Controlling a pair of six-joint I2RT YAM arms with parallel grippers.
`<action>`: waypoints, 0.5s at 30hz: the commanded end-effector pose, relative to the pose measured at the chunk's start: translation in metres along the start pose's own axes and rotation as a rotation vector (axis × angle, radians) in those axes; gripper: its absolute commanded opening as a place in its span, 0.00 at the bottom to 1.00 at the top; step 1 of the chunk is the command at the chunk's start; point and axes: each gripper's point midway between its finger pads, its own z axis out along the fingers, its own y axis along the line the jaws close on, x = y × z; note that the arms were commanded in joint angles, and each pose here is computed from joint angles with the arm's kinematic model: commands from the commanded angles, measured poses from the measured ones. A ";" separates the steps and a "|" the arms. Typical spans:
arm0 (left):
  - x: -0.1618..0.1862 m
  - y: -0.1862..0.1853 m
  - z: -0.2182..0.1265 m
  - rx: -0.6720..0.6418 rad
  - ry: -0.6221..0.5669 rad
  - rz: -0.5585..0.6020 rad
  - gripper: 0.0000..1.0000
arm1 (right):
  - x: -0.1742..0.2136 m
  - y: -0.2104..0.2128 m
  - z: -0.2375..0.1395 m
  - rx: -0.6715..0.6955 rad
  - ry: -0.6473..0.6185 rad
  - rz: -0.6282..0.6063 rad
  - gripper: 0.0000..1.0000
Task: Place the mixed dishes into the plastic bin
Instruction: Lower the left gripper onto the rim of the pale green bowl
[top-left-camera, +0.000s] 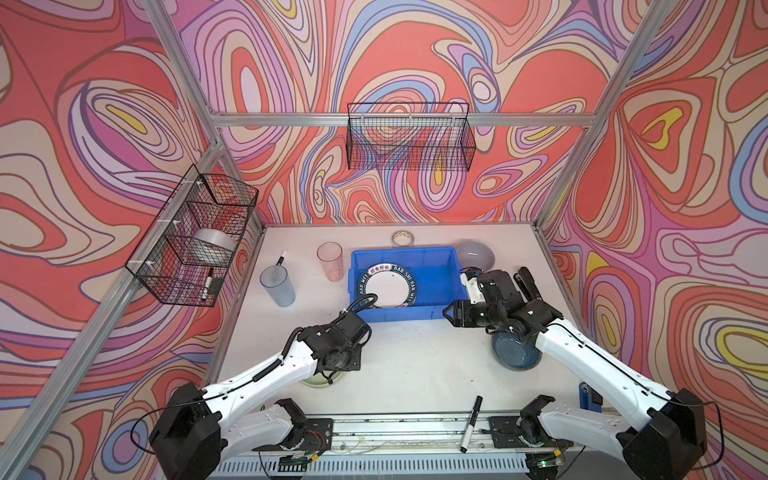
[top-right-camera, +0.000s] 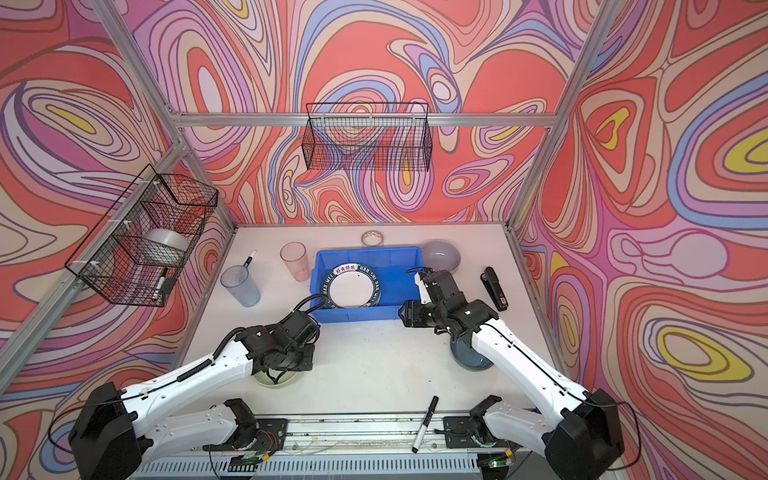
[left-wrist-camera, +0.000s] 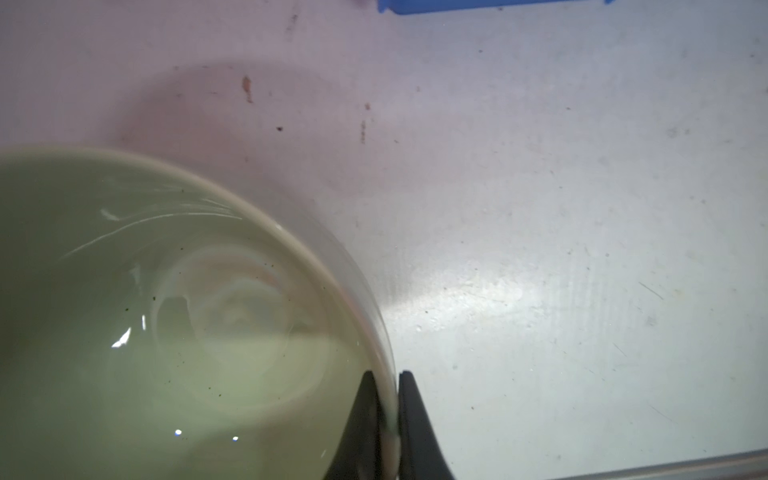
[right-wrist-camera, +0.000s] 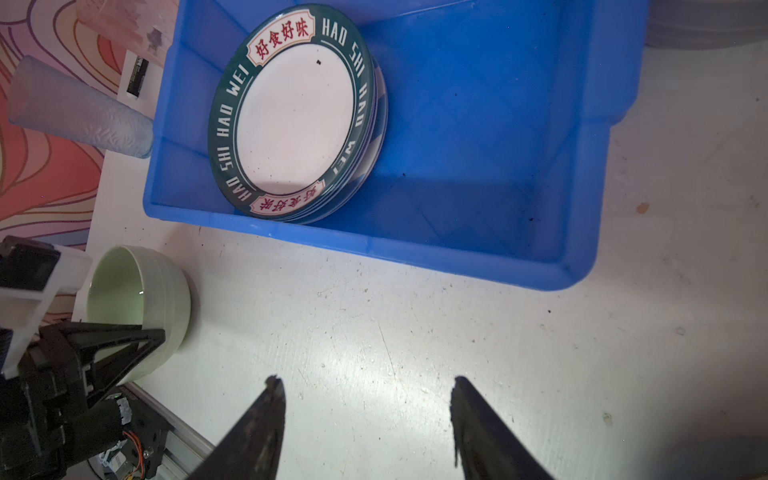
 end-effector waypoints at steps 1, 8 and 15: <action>0.004 -0.042 0.004 0.156 0.015 -0.046 0.04 | 0.003 -0.007 -0.002 0.037 -0.005 0.018 0.65; 0.009 -0.067 0.010 0.183 0.040 -0.005 0.17 | 0.005 -0.009 -0.001 0.043 -0.001 0.031 0.65; 0.005 -0.051 -0.012 0.107 0.023 -0.008 0.34 | 0.005 -0.009 0.000 0.038 0.003 0.035 0.65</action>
